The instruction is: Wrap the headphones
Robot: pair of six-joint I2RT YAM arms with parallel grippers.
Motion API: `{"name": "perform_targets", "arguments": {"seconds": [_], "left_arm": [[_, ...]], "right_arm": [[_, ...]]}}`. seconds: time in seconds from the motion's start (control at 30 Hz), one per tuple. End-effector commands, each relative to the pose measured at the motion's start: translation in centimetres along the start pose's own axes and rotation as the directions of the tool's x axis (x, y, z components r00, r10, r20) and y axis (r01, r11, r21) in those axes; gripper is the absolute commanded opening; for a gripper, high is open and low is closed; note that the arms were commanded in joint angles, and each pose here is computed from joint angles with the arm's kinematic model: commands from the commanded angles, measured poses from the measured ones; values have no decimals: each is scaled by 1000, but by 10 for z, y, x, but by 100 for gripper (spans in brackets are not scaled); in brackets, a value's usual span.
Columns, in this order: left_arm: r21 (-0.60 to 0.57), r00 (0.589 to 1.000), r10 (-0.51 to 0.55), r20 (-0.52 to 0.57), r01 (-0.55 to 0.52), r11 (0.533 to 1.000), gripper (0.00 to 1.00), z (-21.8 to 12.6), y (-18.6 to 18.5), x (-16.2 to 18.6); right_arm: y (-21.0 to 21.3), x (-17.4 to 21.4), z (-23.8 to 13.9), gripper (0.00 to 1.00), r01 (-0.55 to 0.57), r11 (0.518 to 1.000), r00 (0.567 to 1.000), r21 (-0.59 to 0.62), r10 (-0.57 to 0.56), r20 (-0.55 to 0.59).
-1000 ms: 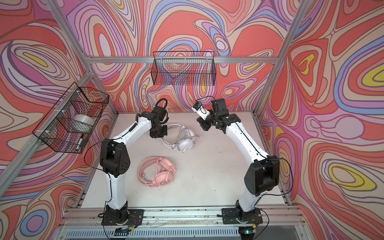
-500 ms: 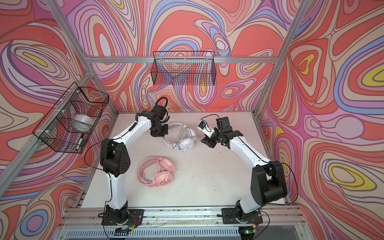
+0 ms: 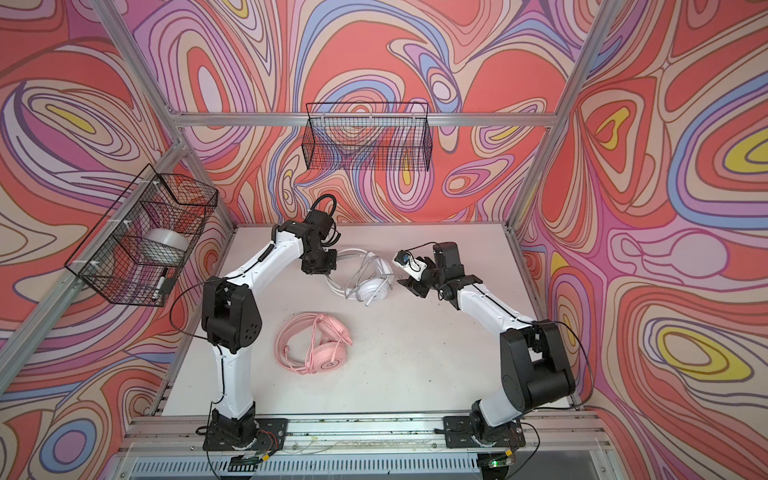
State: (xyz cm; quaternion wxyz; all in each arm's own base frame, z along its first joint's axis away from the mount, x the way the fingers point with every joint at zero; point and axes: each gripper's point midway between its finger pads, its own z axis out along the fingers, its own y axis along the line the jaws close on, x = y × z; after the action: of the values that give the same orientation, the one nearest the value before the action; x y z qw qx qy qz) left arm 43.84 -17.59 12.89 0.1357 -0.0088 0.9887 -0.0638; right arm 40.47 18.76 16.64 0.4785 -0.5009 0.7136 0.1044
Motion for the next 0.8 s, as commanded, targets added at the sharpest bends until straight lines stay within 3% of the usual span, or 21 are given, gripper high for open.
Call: {"name": "perform_targets", "arguments": {"seconds": [0.0,0.17,0.4,0.47,0.57,0.77], "left_arm": [[46,1000,15,4,-15,999,0,-12,-12,-3],[46,1000,22,1,-22,999,0,-13,-16,-3],[44,999,40,-16,-40,998,0,-9,-20,1],[44,999,45,-18,-44,998,0,-8,-22,1],[39,999,45,-17,-44,998,0,-10,-21,1],[35,999,47,-17,-47,998,0,-9,-20,1]], "right_arm": [[3,0,10,58,58,998,998,-27,-57,28],[11,5,18,58,80,992,997,-99,-79,16],[1,2,25,54,96,994,995,-60,-94,36],[2,3,28,44,103,992,994,-74,-100,37],[2,4,29,13,91,991,996,-102,-90,16],[6,0,18,0,120,988,993,-98,-119,19]]}}
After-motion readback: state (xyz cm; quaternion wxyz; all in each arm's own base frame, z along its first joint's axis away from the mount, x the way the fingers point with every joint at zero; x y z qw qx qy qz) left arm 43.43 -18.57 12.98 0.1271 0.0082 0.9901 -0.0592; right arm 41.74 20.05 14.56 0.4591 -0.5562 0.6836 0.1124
